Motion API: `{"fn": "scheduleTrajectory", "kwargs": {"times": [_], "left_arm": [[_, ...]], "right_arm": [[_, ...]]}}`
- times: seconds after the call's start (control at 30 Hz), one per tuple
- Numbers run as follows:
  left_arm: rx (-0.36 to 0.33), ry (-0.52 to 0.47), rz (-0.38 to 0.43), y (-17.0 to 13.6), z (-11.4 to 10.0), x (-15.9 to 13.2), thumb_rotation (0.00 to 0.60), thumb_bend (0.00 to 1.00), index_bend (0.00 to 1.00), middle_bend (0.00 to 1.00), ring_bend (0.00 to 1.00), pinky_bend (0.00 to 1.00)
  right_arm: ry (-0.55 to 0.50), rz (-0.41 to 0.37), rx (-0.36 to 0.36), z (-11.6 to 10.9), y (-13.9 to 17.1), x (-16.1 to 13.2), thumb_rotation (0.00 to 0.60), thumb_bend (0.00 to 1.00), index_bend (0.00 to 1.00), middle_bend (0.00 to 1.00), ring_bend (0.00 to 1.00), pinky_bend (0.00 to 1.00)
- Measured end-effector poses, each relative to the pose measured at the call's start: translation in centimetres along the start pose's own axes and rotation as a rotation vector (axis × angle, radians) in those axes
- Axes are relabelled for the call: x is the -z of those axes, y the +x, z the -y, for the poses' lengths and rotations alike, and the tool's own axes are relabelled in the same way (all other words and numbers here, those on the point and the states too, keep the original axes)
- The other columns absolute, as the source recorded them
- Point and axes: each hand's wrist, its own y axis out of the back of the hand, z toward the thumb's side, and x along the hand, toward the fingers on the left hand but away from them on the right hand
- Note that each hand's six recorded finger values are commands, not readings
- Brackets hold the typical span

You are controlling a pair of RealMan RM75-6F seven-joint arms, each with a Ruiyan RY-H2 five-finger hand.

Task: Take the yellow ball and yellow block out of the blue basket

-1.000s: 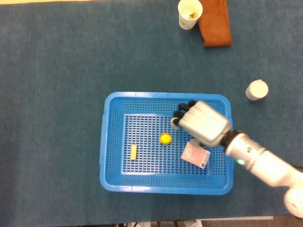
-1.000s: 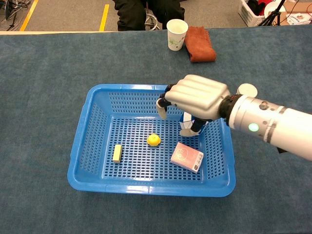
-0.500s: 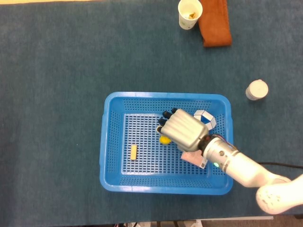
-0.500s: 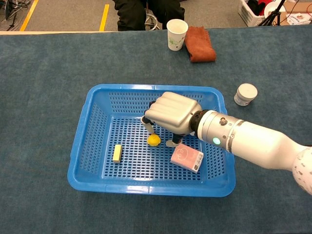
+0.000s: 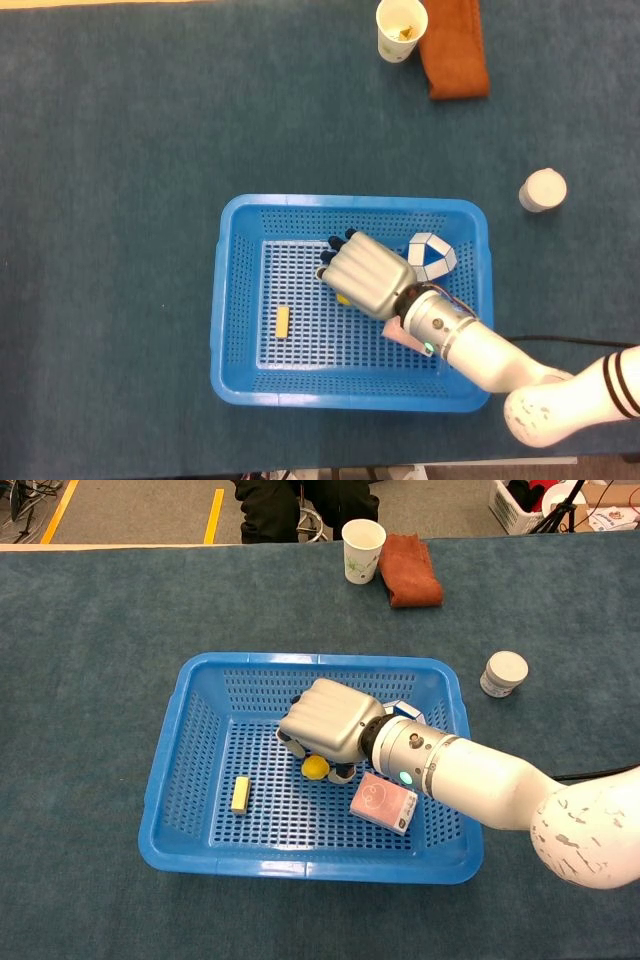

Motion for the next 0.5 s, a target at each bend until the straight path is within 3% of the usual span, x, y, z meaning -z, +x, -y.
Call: {"fn": "scheduleTrajectory", "kwargs": {"times": [0.3,0.5], "left_arm": [[-0.004,-0.002,-0.006,0.2,-0.1,0.2,0.600,0.25,0.29,0.35,0.23,0.23],[-0.007,-0.004,-0.011,0.2,-0.2,0.4,0.600,0.25,0.29,0.35,0.23,0.23]], "right_arm": [[0.026,-0.006,-0.011,0.1,-1.0,-0.6,0.600,0.17,0.45,0.38,0.26,0.39],[0.032,-0.005,-0.005,-0.1,-1.3,-0.8,0.600,0.17,0.50,0.38,0.26,0.41]]}}
